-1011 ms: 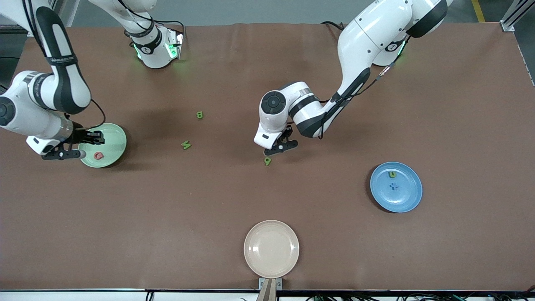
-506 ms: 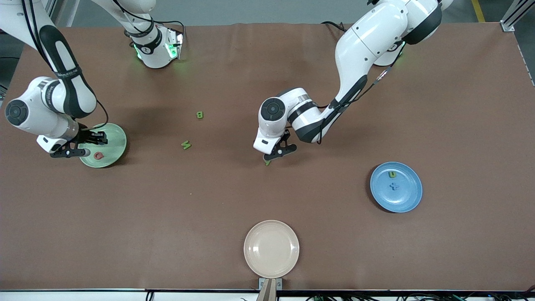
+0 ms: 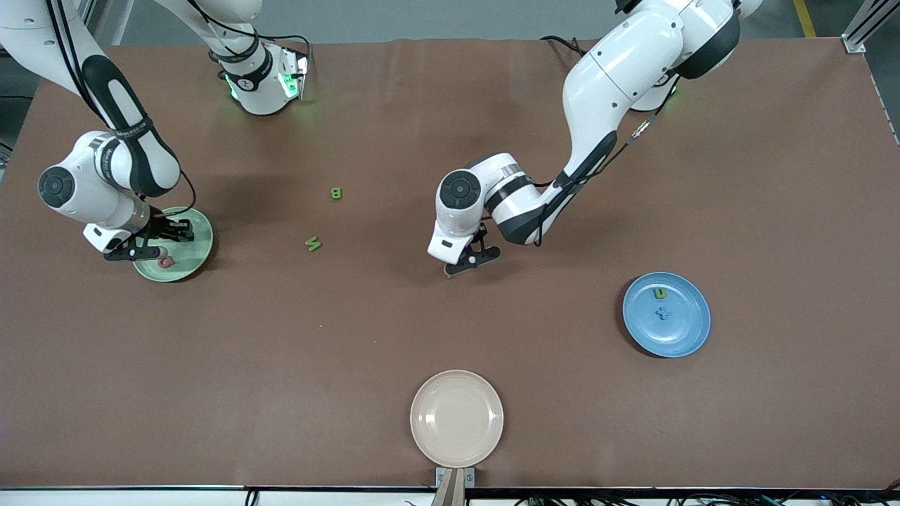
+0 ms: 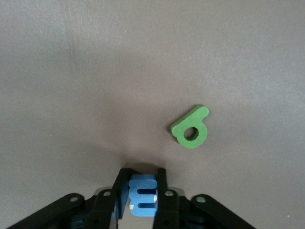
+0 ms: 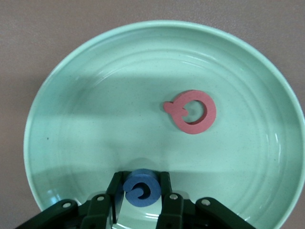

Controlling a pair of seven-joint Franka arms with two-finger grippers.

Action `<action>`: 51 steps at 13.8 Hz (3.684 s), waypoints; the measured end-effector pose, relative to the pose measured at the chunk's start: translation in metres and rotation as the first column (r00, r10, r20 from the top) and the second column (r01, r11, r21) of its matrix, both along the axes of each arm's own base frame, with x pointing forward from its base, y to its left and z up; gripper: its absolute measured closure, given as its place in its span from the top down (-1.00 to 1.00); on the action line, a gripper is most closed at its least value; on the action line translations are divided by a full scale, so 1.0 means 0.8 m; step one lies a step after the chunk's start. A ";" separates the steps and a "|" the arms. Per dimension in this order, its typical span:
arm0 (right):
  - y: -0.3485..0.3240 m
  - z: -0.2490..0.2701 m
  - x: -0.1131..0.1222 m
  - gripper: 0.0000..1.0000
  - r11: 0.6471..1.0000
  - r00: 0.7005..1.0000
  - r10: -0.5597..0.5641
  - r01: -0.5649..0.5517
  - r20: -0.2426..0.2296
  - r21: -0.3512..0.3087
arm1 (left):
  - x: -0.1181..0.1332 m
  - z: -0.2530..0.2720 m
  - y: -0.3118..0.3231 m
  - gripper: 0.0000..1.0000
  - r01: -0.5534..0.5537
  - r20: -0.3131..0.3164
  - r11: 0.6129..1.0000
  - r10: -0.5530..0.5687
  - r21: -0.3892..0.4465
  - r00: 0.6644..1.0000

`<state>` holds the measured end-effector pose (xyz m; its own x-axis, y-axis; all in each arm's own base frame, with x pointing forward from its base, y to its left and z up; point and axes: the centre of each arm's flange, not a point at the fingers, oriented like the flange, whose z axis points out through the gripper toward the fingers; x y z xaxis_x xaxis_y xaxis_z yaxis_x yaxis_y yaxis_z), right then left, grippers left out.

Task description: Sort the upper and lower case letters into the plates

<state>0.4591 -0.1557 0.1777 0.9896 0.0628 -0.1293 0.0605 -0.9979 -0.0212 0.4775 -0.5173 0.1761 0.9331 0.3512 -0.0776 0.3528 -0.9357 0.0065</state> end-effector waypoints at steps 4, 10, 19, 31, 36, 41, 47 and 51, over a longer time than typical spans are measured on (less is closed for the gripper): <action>0.007 0.009 0.003 0.46 1.000 1.000 0.012 -0.012 -0.018 0.008 | 0.036 0.034 0.033 -0.45 -0.042 0.008 0.998 0.041 0.045 0.999; 0.135 0.140 0.023 0.94 0.994 0.993 -0.105 0.103 -0.046 -0.044 | 0.125 0.133 0.185 -0.45 -0.060 0.027 0.988 0.056 0.146 0.998; 0.382 0.121 0.002 0.94 0.802 0.810 -0.580 0.587 0.089 -0.111 | 0.205 0.113 0.485 -0.45 0.107 -0.088 0.984 -0.095 0.141 0.992; 0.433 -0.008 -0.003 0.56 0.664 0.665 -0.738 0.746 0.117 -0.053 | 0.225 0.060 0.581 0.70 0.108 -0.080 0.982 -0.097 0.153 0.992; 0.430 -0.005 0.003 0.27 0.659 0.659 -0.742 0.751 0.122 -0.045 | 0.222 0.118 0.460 1.00 -0.032 -0.018 0.988 0.035 0.151 0.999; 0.430 -0.004 0.006 0.10 0.657 0.657 -0.744 0.752 0.123 -0.041 | 0.191 0.140 0.295 1.00 -0.185 -0.011 0.980 0.186 0.076 0.982; 0.430 -0.002 0.011 -0.24 0.655 0.654 -0.746 0.755 0.126 -0.037 | 0.152 0.116 0.163 1.00 -0.326 -0.025 0.944 0.328 0.054 0.944; 0.431 -0.001 0.012 -0.33 0.655 0.654 -0.746 0.754 0.125 -0.038 | 0.117 0.106 0.082 0.84 -0.285 -0.005 0.958 0.285 -0.020 0.958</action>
